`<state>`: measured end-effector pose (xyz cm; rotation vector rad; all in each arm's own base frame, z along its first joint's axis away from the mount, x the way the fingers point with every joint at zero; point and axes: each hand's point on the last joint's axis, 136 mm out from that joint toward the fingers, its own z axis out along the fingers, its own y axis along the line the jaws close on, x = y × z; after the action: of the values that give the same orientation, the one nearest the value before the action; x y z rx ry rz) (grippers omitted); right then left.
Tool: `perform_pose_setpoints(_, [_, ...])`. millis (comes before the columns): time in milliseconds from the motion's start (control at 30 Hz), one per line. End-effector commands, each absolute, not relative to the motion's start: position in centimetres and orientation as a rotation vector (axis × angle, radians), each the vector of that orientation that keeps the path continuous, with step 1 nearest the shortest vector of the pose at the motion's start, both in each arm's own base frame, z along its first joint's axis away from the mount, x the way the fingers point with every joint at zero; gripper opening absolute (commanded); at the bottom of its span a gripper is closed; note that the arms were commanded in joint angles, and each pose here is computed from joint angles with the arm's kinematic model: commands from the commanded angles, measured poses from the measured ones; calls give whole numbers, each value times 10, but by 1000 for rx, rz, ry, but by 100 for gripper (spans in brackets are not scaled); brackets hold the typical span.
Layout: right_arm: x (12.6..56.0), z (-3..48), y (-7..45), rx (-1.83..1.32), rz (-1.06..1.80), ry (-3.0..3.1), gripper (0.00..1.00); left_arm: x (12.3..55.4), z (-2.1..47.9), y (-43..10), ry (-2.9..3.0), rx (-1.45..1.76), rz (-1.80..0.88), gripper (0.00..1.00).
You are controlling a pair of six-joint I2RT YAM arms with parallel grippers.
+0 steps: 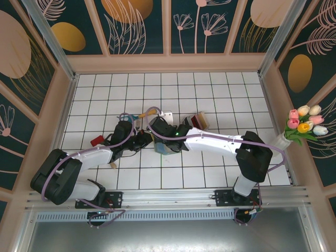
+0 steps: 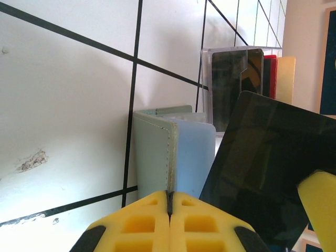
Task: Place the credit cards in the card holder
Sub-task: Flip over the card slot in the card holder, then insert the credit card into the card slot.
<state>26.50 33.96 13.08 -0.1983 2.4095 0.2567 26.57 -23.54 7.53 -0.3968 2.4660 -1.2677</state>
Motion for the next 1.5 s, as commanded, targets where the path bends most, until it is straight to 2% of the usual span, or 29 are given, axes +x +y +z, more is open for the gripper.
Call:
perform_pose_setpoints(0, [266,146,323,-163,218,2386,0,265,75,-233,2469,-377,-1227,0])
perform_pose_setpoints(300, [275,114,281,-13,353,2505,0,262,59,-227,2521,-373,-1153,0])
perform_pose_setpoints(467, [277,127,290,-30,445,2489,0,261,52,-224,2541,-367,-1115,1])
perform_pose_setpoints(600, [272,139,317,-119,664,2451,0,261,42,-219,2569,-358,-1053,2])
perform_pose_setpoints(833, [273,107,319,-78,815,2507,0,260,23,-214,2618,-346,-973,1])
perform_pose_setpoints(1333, [264,69,318,-90,1050,2544,0,262,15,-214,2643,-333,-944,0])
perform_pose_setpoints(1467, [264,56,314,-45,1032,2565,0,262,16,-214,2639,-338,-952,0])
